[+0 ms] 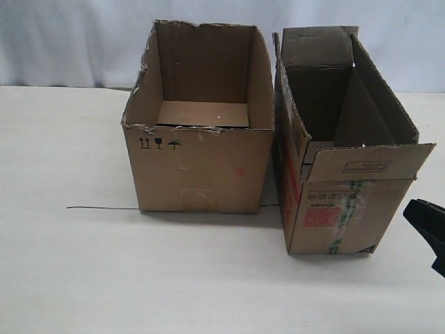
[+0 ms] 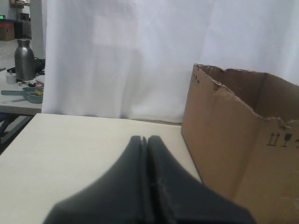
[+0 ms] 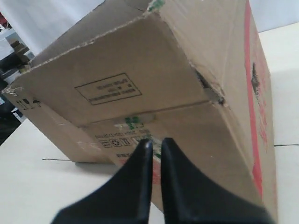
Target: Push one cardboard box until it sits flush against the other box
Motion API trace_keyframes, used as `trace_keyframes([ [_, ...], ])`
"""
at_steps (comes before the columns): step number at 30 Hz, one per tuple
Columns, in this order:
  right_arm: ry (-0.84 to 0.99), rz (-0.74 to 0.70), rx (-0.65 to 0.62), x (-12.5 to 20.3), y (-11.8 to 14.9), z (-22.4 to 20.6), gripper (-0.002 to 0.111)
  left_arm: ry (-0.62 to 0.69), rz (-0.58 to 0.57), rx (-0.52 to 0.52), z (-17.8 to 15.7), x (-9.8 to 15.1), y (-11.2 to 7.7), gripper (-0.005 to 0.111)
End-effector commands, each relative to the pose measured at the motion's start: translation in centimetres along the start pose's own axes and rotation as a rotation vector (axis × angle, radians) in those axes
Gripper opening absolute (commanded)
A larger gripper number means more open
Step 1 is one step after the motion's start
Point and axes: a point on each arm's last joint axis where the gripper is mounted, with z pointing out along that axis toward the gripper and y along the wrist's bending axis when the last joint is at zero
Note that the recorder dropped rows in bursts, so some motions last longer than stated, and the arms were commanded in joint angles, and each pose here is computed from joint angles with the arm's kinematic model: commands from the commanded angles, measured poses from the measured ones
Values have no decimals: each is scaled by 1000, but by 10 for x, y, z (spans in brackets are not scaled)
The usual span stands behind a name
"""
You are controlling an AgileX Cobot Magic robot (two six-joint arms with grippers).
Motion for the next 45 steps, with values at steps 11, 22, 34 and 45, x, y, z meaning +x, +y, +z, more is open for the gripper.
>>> trace_keyframes([
  [11,30,93,-69,-9,-20,19,5,-9,-2,6,0,0,0,0],
  [22,163,-1,-44,-20,-7,64,5,-9,-2,6,0,0,0,0],
  [34,165,-71,-15,-44,11,90,5,-9,-2,6,0,0,0,0],
  [45,-37,-104,-120,-79,36,74,5,-5,-2,5,0,0,0,0],
])
